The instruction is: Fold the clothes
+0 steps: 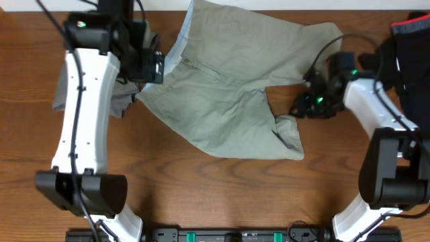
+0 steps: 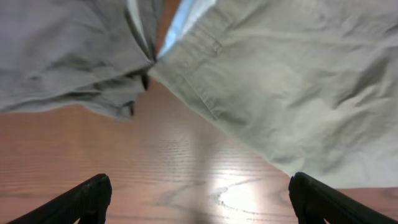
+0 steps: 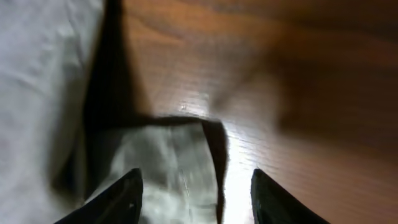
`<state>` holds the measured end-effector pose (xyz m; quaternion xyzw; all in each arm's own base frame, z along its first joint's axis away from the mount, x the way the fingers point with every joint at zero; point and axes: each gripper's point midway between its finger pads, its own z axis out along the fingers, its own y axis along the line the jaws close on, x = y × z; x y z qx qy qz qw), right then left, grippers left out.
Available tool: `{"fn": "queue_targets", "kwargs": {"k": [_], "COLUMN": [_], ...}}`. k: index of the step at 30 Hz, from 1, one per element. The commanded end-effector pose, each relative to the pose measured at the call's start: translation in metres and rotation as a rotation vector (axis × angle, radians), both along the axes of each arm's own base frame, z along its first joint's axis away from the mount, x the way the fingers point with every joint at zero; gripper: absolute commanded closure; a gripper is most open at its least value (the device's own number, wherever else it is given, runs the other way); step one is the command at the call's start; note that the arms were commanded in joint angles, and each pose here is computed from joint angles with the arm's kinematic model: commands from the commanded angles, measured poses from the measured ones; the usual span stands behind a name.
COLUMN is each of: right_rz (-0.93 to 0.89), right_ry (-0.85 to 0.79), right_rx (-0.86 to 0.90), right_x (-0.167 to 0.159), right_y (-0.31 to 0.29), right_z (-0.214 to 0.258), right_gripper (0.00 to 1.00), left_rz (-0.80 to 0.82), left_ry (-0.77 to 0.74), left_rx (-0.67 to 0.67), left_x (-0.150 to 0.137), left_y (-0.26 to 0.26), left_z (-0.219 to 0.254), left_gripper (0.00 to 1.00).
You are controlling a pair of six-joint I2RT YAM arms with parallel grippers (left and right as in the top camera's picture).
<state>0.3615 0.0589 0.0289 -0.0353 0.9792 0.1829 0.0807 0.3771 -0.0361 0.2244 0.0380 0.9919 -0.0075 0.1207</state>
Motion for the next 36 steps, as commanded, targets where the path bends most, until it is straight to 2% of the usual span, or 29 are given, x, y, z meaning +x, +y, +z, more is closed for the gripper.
{"fn": "queue_targets", "kwargs": {"k": [1, 4, 6, 9, 12, 15, 22, 25, 28, 29, 30, 31, 32, 34, 36], "right_rz": [-0.048, -0.087, -0.086, -0.074, -0.054, -0.027, -0.152, -0.159, -0.164, -0.173, -0.192, -0.220, -0.246, -0.283, -0.307], "right_ry": [0.029, 0.028, 0.028, 0.023, -0.042, -0.139, -0.418, -0.463, -0.410, -0.386, -0.364, -0.335, -0.311, -0.259, -0.221], "right_rx": [0.025, 0.036, 0.040, 0.072, 0.103, 0.084, -0.166, -0.170, -0.189, -0.208, -0.231, -0.261, -0.283, -0.316, -0.316], "right_x": [-0.016, -0.022, -0.027, -0.026, -0.011, 0.005, 0.030, 0.027, 0.019, 0.017, 0.016, 0.015, 0.014, 0.012, 0.012], "right_y": [0.008, 0.008, 0.009, 0.012, 0.009, 0.000, -0.063, -0.064, -0.066, -0.070, -0.076, -0.083, -0.089, -0.102, -0.112], "right_z": [-0.020, -0.036, -0.041, -0.034, -0.004, 0.046, 0.173, 0.192, 0.182, 0.176, 0.170, 0.162, 0.156, 0.142, 0.130], "right_gripper": [0.46, 0.55, 0.75, 0.99, 0.99, 0.99, 0.99, 0.99, 0.99, 0.95, 0.80, 0.62, 0.50, 0.42, 0.41], "left_rz": [0.009, 0.010, 0.008, 0.007, 0.003, 0.002, 0.002, 0.001, 0.001, 0.002, 0.001, 0.001, 0.002, 0.002, 0.002], "left_ry": [0.107, 0.170, 0.196, 0.230, 0.248, 0.239, 0.226, 0.220, 0.220, 0.220, 0.220, 0.219, 0.219, 0.219, 0.219], "left_rx": [-0.015, -0.014, -0.023, -0.031, -0.069, -0.073, -0.074, -0.074, -0.074, -0.074, -0.074, -0.075, -0.075, -0.075, -0.075], "left_x": [-0.011, -0.019, -0.023, -0.029, -0.032, -0.031, -0.027, -0.025, -0.025, -0.025, -0.025, -0.025, -0.025, -0.025, -0.025], "left_y": [-0.001, -0.001, -0.003, -0.004, -0.011, -0.012, -0.012, -0.012, -0.012, -0.012, -0.012, -0.012, -0.012, -0.012, -0.012], "left_z": [-0.041, -0.080, -0.102, -0.130, -0.150, -0.160, -0.163, -0.163, -0.163, -0.163, -0.163, -0.163, -0.163, -0.163, -0.163], "left_gripper": [0.07, 0.08, 0.08, 0.08, 0.08, 0.08, 0.08, 0.08, 0.08, 0.08, 0.07, 0.07, 0.08, 0.08, 0.08]}}
